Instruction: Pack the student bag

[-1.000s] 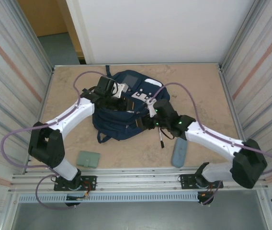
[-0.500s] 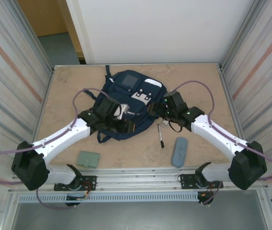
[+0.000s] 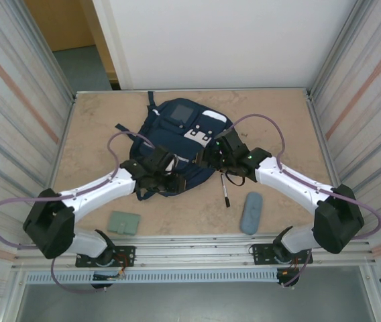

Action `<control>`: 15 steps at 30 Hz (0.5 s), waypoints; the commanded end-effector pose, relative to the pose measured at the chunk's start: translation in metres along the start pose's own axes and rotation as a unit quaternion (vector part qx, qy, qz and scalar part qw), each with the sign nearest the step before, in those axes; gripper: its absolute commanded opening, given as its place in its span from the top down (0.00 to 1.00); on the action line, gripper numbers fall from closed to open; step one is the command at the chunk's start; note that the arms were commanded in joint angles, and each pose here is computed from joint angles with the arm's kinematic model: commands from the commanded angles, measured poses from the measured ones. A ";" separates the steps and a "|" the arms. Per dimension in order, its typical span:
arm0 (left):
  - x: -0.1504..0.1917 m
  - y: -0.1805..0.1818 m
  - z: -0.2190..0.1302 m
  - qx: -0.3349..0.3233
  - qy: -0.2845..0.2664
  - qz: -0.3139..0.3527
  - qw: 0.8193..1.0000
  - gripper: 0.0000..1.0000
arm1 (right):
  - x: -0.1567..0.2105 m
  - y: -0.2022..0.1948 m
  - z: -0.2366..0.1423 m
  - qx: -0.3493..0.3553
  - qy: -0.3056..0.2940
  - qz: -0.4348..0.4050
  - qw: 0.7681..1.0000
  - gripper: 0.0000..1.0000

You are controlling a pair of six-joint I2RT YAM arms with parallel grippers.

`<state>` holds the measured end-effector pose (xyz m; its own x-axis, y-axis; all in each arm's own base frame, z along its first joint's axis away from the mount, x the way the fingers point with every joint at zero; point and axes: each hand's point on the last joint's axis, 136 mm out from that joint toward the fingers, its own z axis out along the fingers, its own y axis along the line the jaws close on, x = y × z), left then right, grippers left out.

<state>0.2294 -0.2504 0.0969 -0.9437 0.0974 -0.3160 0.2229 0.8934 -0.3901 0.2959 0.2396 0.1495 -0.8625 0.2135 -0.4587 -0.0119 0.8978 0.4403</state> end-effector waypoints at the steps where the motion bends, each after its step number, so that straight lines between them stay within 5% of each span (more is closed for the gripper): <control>1: -0.016 -0.004 0.005 -0.008 -0.020 -0.004 1.000 0.57 | -0.005 0.003 -0.002 0.001 -0.009 0.006 1.000 0.05; 5: -0.016 0.006 0.014 -0.041 -0.017 -0.006 0.999 0.62 | -0.005 0.006 -0.002 -0.007 -0.009 0.007 1.000 0.06; 15: -0.027 0.000 0.019 -0.045 -0.019 0.030 0.998 0.93 | -0.001 0.010 0.007 -0.012 0.004 0.023 1.000 0.08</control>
<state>0.2487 -0.2543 0.0762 -0.9399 0.1203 -0.3197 0.2209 0.9279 -0.3003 0.2970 0.2423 0.1420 -0.8700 0.2241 -0.4391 0.0072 0.8964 0.4432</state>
